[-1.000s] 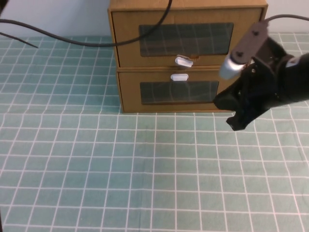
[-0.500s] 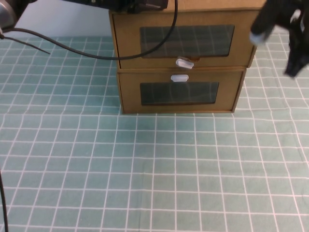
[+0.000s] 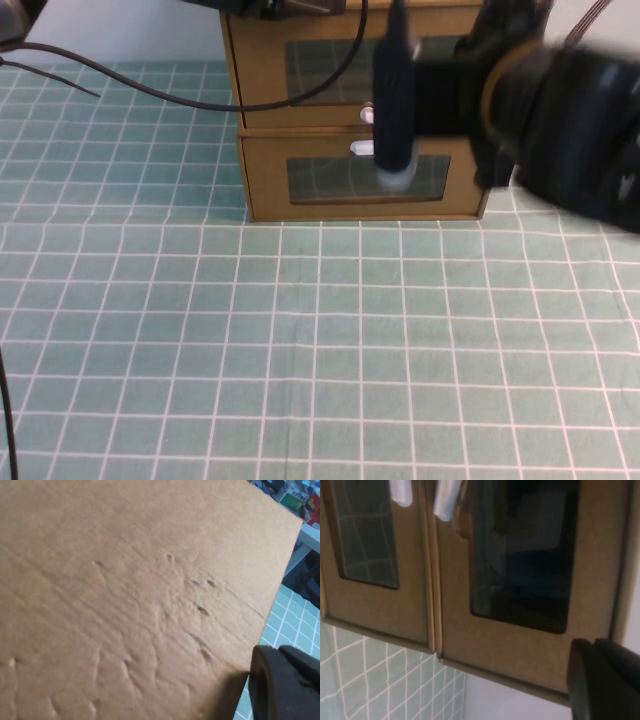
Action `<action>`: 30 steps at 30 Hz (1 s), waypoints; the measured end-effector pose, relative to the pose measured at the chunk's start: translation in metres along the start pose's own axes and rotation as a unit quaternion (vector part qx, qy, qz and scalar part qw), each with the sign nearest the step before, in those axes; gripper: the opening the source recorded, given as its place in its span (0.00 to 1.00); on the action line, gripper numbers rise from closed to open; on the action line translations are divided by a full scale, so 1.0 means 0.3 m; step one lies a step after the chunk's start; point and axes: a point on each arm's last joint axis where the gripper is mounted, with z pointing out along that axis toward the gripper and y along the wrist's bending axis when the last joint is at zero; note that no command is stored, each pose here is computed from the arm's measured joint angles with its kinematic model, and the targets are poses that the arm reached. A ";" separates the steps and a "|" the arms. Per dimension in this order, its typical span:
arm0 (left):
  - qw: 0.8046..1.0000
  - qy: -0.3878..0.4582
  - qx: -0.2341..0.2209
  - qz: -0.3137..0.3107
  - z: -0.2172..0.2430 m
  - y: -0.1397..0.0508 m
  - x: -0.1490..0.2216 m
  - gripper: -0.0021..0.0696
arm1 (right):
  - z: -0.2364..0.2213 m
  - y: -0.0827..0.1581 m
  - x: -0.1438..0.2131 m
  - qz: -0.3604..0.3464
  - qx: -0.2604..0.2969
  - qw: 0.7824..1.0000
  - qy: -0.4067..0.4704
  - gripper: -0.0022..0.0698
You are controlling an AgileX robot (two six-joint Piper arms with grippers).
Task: Open the shoe box
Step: 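Pull the top drawer of the cardboard box fully open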
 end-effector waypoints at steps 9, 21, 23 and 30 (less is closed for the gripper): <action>1.000 0.001 0.000 -0.003 -0.001 -0.001 -0.001 0.02 | 0.032 0.219 -0.044 0.055 0.043 0.995 -0.077 0.01; 1.000 0.003 -0.003 -0.003 -0.001 0.001 0.001 0.02 | 0.214 0.322 -0.161 0.096 0.010 0.994 -0.060 0.06; 1.000 0.003 -0.003 -0.003 -0.001 0.001 0.001 0.02 | 0.225 0.302 -0.175 0.112 0.018 0.992 -0.061 0.11; 1.000 -0.002 0.000 -0.015 -0.001 -0.001 -0.002 0.02 | 0.228 0.274 -0.188 0.156 0.028 0.985 -0.065 0.49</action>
